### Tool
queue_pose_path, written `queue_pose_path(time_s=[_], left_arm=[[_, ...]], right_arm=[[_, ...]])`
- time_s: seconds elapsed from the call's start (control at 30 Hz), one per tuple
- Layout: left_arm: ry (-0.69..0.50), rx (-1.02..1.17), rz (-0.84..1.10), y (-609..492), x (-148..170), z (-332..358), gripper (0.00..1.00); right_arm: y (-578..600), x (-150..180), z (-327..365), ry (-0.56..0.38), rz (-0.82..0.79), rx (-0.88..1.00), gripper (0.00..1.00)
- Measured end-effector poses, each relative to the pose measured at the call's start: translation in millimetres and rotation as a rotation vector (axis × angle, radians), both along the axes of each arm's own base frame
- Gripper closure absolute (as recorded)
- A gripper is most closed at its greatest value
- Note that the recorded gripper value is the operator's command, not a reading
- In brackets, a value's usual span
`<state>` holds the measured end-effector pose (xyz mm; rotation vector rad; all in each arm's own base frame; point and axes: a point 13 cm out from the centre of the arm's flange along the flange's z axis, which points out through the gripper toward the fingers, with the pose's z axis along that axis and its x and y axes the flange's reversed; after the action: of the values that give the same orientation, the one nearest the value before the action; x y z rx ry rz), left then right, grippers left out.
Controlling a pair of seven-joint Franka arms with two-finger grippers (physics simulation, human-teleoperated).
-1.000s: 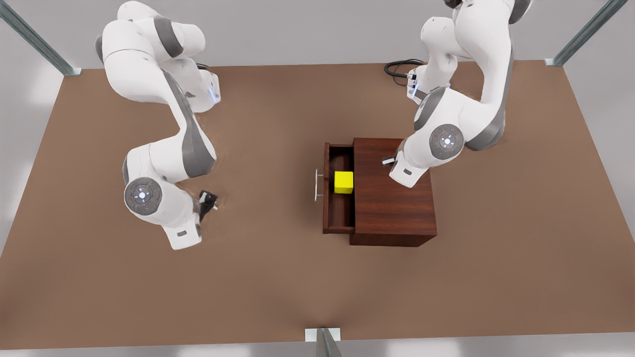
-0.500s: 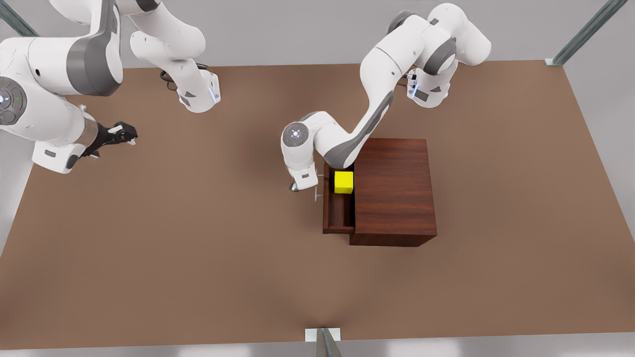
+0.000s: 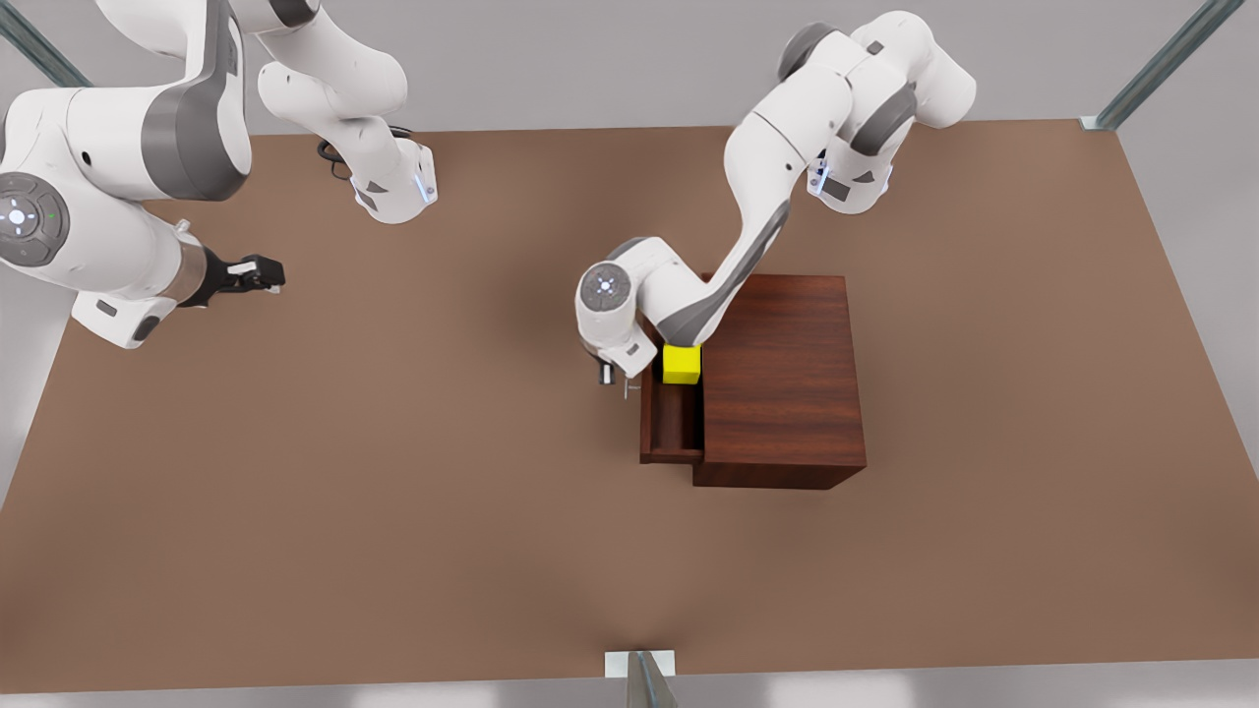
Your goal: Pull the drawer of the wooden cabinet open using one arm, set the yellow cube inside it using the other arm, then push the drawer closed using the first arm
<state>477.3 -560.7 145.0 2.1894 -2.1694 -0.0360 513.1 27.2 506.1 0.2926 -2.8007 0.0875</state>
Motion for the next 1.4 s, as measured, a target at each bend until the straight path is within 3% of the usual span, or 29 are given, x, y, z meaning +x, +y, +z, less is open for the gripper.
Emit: queue_pose_path(time_s=[0.67, 1.4], left_arm=[[0.083, -0.034, 0.145, 81.8, 44.6, 12.9, 0.79], [0.056, 0.012, 0.168, 109.1, 52.6, 19.3, 0.79]], right_arm=[[22.5, -2.2, -6.4, 0.016, -0.059, 0.003, 0.0], [24.7, -2.7, -7.2, 0.02, -0.083, 0.005, 0.0]])
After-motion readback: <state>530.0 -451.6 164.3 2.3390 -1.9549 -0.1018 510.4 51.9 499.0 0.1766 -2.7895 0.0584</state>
